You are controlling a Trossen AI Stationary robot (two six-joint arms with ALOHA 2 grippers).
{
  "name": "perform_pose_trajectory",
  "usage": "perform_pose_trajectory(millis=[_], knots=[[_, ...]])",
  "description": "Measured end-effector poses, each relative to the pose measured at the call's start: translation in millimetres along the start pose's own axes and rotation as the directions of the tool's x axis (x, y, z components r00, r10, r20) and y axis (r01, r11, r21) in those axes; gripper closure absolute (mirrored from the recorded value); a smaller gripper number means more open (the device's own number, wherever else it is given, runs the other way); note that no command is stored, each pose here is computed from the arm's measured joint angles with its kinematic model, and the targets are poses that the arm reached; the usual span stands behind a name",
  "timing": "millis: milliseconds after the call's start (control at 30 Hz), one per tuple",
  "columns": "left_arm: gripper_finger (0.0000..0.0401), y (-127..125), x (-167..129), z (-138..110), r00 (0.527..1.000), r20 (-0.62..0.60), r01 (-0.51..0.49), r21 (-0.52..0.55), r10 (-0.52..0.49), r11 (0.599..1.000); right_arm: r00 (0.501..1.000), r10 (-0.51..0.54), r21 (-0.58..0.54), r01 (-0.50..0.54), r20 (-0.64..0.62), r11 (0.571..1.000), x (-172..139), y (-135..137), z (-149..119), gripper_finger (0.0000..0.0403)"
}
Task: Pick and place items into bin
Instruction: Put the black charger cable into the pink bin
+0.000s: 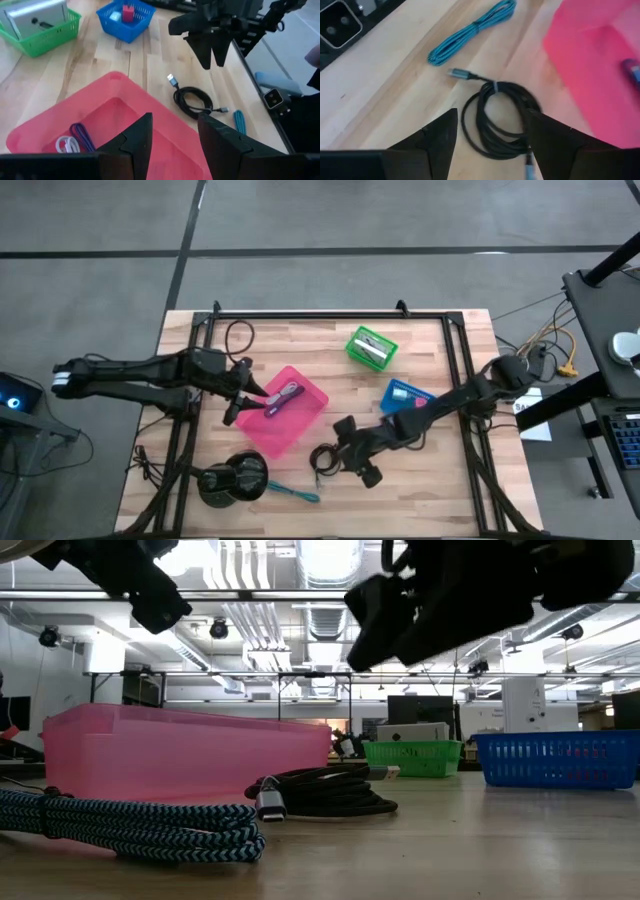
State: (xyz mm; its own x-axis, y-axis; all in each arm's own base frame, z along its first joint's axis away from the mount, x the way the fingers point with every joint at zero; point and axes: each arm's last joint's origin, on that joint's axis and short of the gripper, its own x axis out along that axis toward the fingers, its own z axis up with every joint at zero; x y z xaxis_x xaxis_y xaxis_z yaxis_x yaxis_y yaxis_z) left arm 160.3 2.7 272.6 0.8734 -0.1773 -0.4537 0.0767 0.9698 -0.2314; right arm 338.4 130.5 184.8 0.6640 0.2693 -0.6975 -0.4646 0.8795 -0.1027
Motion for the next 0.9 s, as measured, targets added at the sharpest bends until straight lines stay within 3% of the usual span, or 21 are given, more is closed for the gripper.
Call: perform_pose_trajectory(millis=[267, 633, 900], knots=[[0.026, 2.7, 10.7, -0.8, 0.999, -0.04, -0.006, -0.015, 0.006, 1.0, 1.0, 0.019, -0.024, -0.019, -0.018, 1.0, 21.6, -0.5, -7.8, 0.0183], [0.026, 0.7, 4.4, 2.4, 1.0, -0.008, -0.001, -0.01, 0.001, 1.0, 0.998, 0.01, -0.022, -0.011, -0.069, 1.0, 48.9, -13.2, -16.2, 0.0183], [0.026, -0.1, 0.9, 2.2, 1.0, 0.007, 0.001, -0.009, -0.001, 1.0, 0.986, 0.089, -0.011, -0.091, -0.139, 0.996, 70.1, -17.5, -22.1, 0.0183]])
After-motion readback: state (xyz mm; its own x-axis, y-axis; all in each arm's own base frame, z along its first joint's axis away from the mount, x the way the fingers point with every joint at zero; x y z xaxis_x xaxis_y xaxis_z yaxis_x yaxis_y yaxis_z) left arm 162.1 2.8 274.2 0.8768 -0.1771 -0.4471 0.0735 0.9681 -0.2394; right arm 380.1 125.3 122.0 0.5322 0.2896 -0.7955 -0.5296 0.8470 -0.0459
